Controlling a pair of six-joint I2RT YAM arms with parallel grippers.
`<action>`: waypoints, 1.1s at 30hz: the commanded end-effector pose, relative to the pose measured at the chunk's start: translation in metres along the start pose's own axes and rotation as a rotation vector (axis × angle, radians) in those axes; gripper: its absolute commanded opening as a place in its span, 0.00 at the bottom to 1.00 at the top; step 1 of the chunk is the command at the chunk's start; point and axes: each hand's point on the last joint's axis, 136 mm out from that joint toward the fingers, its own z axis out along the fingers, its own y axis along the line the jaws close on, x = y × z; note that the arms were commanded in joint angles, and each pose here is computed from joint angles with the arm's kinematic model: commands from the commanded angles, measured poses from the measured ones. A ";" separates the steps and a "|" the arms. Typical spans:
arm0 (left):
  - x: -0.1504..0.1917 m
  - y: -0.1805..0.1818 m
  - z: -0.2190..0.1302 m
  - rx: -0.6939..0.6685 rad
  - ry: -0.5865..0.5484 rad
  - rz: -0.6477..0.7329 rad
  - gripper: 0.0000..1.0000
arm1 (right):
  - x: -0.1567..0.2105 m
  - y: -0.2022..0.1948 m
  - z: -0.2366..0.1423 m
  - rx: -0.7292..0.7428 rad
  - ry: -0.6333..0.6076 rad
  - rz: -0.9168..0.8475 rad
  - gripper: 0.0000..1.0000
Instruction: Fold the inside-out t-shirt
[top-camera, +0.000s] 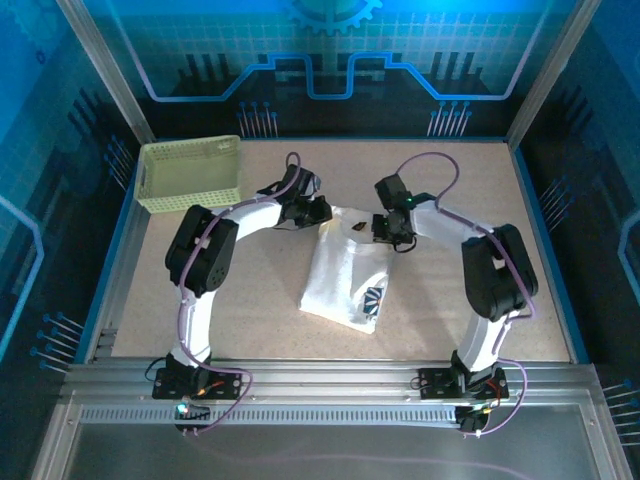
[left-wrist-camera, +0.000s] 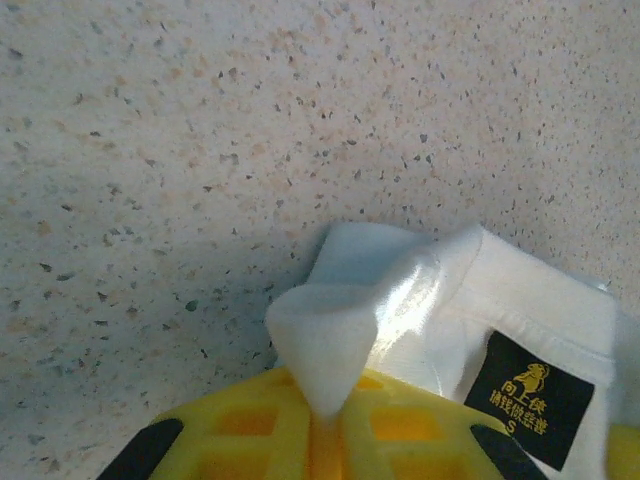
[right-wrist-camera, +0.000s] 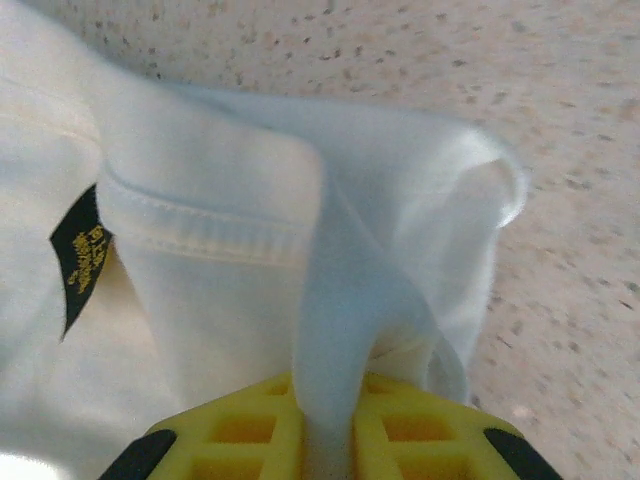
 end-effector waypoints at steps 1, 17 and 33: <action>-0.002 -0.008 -0.003 0.013 0.016 0.045 0.11 | -0.032 -0.019 -0.020 0.019 -0.114 0.077 0.16; -0.007 0.000 -0.008 -0.023 0.018 0.034 0.51 | -0.047 -0.036 0.004 -0.117 -0.020 0.112 0.66; 0.010 0.000 0.039 0.077 0.124 -0.060 0.47 | -0.030 -0.009 0.060 -0.199 0.113 0.110 0.66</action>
